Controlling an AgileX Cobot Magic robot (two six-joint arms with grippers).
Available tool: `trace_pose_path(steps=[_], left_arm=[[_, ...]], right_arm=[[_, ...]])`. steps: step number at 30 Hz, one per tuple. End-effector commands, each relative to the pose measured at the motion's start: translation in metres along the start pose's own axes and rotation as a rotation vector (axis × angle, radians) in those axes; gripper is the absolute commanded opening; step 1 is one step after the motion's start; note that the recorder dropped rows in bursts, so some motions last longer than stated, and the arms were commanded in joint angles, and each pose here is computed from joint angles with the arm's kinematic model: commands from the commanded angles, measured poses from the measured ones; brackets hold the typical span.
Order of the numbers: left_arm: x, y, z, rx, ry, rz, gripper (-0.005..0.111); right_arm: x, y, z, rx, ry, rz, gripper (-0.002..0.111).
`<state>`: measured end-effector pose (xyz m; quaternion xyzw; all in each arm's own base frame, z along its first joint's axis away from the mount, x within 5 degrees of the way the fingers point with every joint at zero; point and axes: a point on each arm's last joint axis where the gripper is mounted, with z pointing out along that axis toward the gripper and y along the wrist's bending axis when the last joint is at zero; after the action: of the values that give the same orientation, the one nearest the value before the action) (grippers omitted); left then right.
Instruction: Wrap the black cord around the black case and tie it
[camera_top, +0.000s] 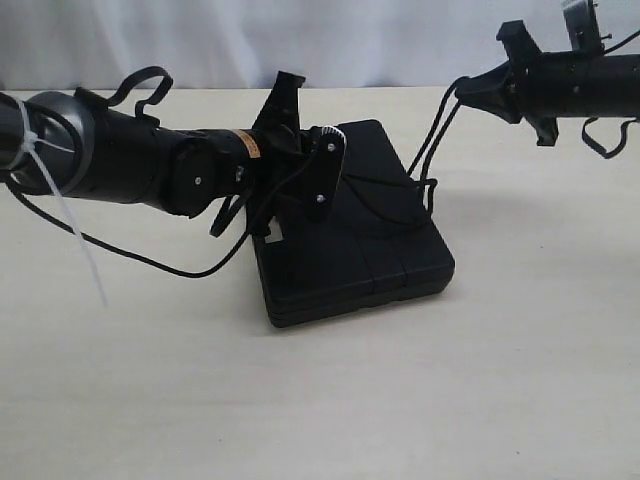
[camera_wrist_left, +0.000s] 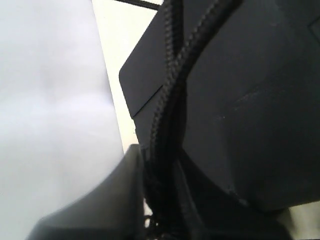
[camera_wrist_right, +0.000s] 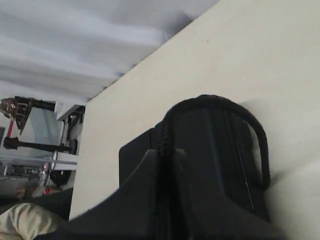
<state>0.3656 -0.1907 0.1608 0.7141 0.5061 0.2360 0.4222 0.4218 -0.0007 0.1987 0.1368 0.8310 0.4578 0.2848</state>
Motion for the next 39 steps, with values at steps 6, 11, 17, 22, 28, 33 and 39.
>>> trace_pose_path(steps=[6,11,17,22,28,33,39], left_arm=[[-0.001,0.001,0.005,-0.064,0.001,-0.049,0.000],[-0.001,0.002,0.005,-0.072,0.000,-0.097,0.000],[-0.001,0.001,0.005,-0.068,-0.001,-0.129,0.000],[0.000,0.001,0.005,-0.063,0.006,-0.151,0.000],[0.000,0.000,0.005,-0.056,0.006,-0.151,0.000],[-0.001,-0.002,0.006,-0.028,0.006,-0.151,0.000],[-0.001,-0.004,0.006,-0.013,0.007,-0.155,0.000]], right_arm=[[0.021,0.000,0.007,0.044,0.194,-0.154,0.005],[0.040,0.012,0.023,0.025,0.303,-0.328,0.005],[0.057,0.015,0.033,0.061,0.431,-0.493,0.005],[0.059,0.013,0.023,0.133,0.507,-0.607,0.005],[0.055,0.028,0.007,0.196,0.504,-0.694,0.026],[0.051,0.040,-0.001,0.221,0.461,-0.698,0.056],[0.046,0.050,-0.028,0.411,0.467,-0.728,0.060]])
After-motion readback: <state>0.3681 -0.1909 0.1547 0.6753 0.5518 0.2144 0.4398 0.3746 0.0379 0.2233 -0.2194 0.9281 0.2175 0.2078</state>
